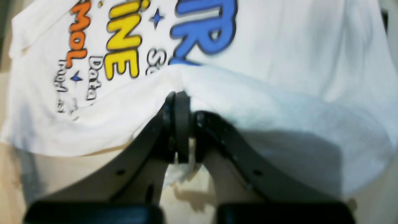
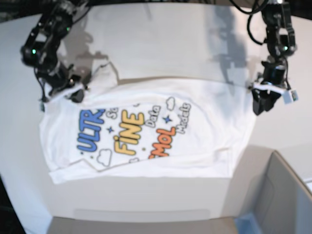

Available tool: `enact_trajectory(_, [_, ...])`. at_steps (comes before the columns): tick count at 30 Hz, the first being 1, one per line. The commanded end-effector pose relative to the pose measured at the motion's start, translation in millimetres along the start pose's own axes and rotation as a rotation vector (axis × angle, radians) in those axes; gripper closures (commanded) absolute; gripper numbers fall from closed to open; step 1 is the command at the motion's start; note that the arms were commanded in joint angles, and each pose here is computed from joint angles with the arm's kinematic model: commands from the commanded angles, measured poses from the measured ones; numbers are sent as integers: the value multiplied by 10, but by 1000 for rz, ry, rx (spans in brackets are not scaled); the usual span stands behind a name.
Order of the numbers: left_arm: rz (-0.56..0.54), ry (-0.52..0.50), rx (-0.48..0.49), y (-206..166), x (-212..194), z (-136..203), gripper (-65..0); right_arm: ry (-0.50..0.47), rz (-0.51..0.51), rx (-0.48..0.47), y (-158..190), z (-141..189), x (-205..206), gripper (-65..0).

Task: Layout the t-shirt on the table in an organized manner, then fold the t-shirt properly
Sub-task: 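Grasp the shirt edge near the collar with the right gripper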

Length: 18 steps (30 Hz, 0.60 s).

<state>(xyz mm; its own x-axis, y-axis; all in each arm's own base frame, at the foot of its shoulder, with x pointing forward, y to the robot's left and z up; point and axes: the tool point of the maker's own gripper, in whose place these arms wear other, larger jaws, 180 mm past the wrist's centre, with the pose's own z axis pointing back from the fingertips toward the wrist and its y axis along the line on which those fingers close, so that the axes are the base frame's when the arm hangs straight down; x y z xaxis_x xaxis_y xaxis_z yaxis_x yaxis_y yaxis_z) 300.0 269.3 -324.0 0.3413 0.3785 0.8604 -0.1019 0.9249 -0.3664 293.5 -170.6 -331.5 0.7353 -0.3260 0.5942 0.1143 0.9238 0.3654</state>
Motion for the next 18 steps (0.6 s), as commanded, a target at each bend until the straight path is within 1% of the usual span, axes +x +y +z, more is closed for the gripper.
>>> enact_trajectory(1, [-15,-22,-14,-30,103,11,-266,-23,25,-10,29,-51,186,0])
enact_trajectory(5, [-16,-7,-15,-33,79,12,-266,86,95,-104,-16,-415,318,0])
enact_trajectory(9, [-16,-7,-15,-33,79,12,-266,170,241,-191,14,-653,417,0])
enact_trajectory(11, [-16,-7,-15,-33,79,12,-266,192,307,-223,43,-717,454,0])
enact_trajectory(15, [-16,-6,-16,-38,75,10,-266,200,461,-298,91,-730,544,0])
enact_trajectory(16, [-16,-6,-16,-38,75,10,-266,204,511,-320,105,-731,546,-11])
enact_trajectory(18, [-17,7,-29,-87,25,-2,-266,207,573,-358,94,-722,560,-54])
